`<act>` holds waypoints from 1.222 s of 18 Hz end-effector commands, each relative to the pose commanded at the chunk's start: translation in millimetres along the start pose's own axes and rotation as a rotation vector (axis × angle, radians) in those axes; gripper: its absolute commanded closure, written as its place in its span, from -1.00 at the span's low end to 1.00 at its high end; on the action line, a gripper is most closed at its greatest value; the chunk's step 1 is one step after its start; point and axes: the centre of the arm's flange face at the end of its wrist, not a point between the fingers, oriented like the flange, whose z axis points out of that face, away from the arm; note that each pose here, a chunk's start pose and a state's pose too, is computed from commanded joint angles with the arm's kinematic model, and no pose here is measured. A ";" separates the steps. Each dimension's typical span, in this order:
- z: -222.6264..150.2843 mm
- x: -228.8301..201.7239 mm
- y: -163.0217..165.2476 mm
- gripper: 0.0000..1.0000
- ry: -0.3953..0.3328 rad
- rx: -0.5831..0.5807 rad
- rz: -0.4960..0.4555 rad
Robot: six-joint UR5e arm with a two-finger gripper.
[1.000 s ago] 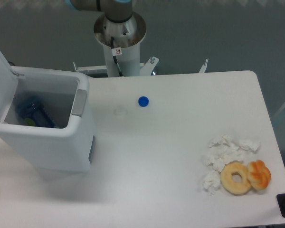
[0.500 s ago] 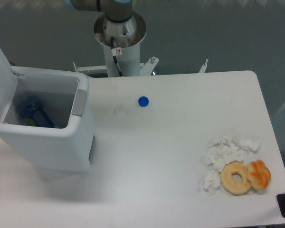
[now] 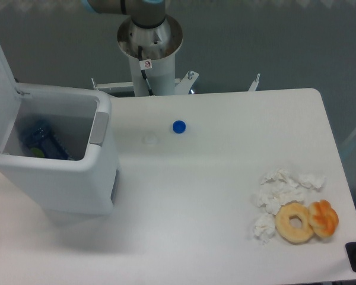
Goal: Close the trash can
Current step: 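Push the gripper against the back of the lid, tipping it forward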
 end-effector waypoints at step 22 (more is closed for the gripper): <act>-38.5 -81.7 15.2 -1.00 -0.257 -0.009 -0.060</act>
